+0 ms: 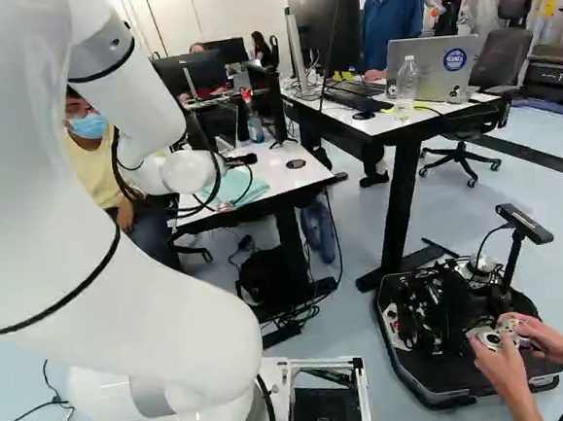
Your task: Clean the table with the green towel
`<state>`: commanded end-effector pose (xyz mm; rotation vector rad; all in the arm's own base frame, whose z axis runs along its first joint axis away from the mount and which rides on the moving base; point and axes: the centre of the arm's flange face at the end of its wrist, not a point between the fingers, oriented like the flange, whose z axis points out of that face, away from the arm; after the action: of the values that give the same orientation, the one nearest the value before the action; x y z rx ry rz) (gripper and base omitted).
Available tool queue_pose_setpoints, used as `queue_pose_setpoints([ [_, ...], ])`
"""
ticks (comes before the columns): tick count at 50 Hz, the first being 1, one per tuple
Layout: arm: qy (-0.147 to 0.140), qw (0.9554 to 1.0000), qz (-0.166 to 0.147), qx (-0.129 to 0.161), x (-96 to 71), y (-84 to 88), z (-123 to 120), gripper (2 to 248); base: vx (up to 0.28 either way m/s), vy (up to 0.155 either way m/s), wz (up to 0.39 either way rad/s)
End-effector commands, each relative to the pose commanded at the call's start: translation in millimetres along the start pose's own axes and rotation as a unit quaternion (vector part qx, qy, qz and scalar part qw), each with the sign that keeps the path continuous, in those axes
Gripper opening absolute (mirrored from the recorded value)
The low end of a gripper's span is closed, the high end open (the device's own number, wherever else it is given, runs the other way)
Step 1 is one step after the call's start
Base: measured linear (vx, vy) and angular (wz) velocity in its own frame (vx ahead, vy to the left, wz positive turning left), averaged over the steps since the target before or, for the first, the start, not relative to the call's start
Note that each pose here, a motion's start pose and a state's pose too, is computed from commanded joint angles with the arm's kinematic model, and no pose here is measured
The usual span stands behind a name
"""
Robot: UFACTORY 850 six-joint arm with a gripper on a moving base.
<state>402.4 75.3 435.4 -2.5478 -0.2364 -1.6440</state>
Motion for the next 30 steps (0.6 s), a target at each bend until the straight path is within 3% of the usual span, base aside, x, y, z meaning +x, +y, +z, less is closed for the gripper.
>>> queue_pose_setpoints([
  [30,-0.045,0.9986,-0.012,0.023,13.7,-23.8,46,247,0.0,0.0,0.0],
])
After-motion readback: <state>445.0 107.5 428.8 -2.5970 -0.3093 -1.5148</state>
